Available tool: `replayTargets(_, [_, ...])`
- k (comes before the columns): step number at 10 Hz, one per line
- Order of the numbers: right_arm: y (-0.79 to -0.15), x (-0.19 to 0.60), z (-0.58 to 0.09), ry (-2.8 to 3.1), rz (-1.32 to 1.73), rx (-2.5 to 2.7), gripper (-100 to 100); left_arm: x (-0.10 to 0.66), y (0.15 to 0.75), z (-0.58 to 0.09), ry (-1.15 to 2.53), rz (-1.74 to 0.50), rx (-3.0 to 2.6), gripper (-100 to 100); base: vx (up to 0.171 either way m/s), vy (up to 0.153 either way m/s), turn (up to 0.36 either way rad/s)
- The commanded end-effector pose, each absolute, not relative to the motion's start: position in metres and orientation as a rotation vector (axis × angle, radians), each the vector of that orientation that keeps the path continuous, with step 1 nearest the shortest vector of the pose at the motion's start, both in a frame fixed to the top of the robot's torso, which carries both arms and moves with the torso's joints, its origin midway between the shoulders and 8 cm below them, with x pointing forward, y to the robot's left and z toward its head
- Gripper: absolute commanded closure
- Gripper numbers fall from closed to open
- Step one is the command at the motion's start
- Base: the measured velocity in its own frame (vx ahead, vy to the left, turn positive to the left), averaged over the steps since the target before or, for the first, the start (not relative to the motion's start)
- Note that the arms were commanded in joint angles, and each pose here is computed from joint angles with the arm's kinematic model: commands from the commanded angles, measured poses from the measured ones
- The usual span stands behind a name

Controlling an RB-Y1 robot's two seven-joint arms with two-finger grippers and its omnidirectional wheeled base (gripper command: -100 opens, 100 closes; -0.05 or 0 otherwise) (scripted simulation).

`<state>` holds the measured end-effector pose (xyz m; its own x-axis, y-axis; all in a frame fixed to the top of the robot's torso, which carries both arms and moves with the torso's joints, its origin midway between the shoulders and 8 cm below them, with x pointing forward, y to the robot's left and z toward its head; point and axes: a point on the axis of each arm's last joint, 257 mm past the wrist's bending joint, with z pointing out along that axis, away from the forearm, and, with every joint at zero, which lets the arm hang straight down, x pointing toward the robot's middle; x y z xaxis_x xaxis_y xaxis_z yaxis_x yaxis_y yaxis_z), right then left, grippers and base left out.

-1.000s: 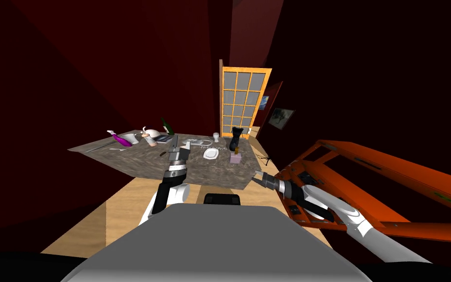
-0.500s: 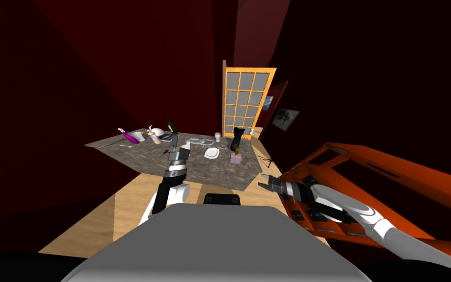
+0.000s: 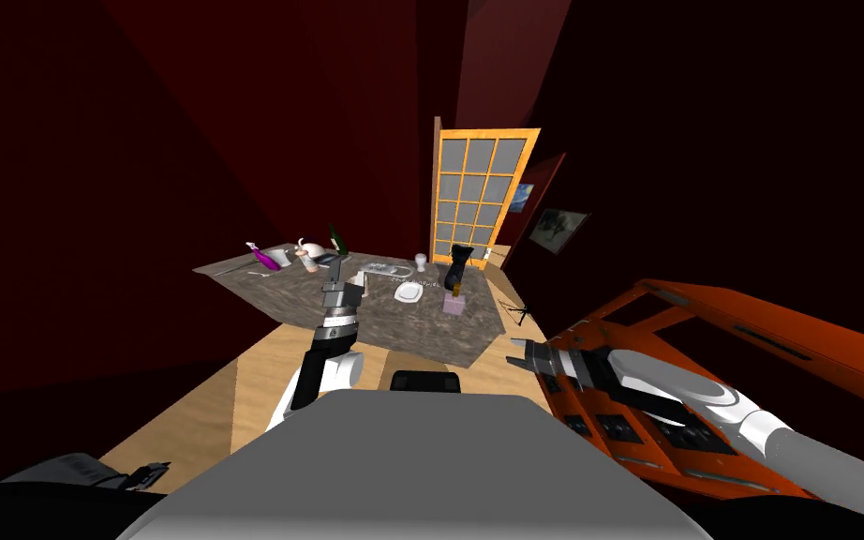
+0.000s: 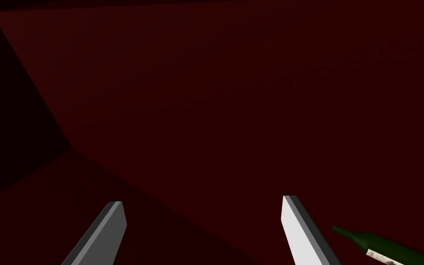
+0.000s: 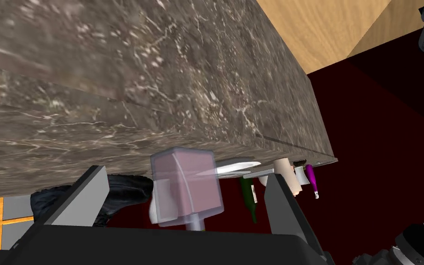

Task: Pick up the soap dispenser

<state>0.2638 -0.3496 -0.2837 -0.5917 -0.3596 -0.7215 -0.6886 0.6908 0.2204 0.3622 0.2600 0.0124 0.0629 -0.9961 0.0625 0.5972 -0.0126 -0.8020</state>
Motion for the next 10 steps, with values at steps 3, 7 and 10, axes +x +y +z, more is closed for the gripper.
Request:
replayTargets(3, [-0.396, 0.248, -0.289, 2.355, 0.543, -0.884, -100, 0.362, 0.26, 0.012, 0.655, -1.416, -0.791, 0, -0.001, -0.022, 0.162])
replayTargets(7, [-0.422, 0.245, -0.285, 2.416, 0.472, -0.966, -100, 0.362, 0.26, 0.012, 0.655, -1.417, -0.791, 0, 0.002, -0.008, 0.106])
replayTargets(10, [-0.457, 0.24, -0.28, 2.494, 0.382, -1.043, -100, 0.362, 0.26, 0.012, 0.655, -1.416, -0.791, 0, 0.008, 0.004, 0.168])
